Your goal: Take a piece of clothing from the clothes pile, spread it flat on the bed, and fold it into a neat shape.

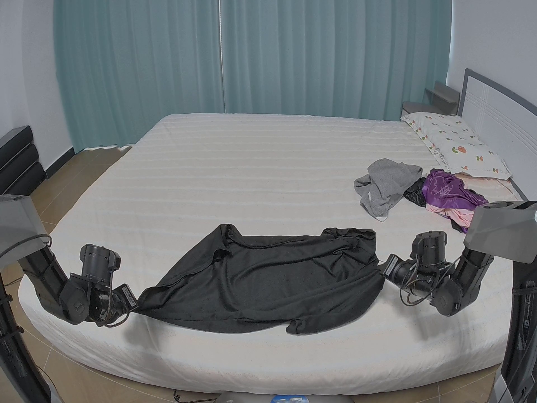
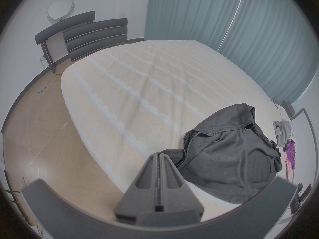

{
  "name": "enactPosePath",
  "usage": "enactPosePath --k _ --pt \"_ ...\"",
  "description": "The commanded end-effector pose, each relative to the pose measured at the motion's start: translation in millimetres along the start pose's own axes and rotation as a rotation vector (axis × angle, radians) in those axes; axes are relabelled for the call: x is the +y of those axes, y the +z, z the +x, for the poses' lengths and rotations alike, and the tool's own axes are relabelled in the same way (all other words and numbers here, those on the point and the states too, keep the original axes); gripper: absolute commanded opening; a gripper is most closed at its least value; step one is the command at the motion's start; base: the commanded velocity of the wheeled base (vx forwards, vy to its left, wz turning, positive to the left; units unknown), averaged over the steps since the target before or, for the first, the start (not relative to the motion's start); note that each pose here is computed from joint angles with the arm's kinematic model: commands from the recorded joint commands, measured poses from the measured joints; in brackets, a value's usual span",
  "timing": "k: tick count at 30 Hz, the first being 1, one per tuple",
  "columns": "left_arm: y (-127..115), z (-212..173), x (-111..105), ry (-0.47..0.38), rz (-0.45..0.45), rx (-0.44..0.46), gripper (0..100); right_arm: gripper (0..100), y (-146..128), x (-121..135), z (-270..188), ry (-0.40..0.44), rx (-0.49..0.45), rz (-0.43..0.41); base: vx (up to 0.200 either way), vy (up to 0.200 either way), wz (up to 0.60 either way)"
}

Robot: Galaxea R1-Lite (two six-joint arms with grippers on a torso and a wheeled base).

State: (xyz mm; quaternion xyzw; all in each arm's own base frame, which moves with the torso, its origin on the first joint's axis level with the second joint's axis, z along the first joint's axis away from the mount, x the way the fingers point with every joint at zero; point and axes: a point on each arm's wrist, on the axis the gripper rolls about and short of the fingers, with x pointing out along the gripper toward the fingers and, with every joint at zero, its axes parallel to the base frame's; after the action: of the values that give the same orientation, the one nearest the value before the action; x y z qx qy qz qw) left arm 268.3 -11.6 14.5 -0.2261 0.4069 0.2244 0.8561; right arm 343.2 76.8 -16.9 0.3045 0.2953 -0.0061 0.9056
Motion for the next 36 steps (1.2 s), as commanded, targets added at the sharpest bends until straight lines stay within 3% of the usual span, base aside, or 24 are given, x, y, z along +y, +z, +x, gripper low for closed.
enactPosePath --k 1,14,15,27,36 --pt "-4.2 6.5 -0.2 0.010 0.006 0.017 0 0 15.2 10.4 29.0 0.016 -0.036 0.005 0.000 0.000 0.00" --pt "-7.6 10.3 0.7 0.020 0.011 0.033 0 0 15.9 17.1 81.0 0.017 -0.067 0.012 0.000 0.000 0.00" --pt "-7.5 10.7 0.5 0.020 0.011 0.033 0 100 14.5 16.8 81.6 0.017 -0.063 0.011 0.000 0.000 0.00" --pt "-8.2 10.5 1.1 0.019 0.011 0.032 0 100 34.2 36.3 30.2 0.062 -0.084 0.009 0.000 0.000 0.00" --pt "-10.7 7.4 0.9 0.016 0.024 0.036 0 100 -26.7 32.6 -3.1 0.062 0.161 -0.074 0.000 0.000 0.00"
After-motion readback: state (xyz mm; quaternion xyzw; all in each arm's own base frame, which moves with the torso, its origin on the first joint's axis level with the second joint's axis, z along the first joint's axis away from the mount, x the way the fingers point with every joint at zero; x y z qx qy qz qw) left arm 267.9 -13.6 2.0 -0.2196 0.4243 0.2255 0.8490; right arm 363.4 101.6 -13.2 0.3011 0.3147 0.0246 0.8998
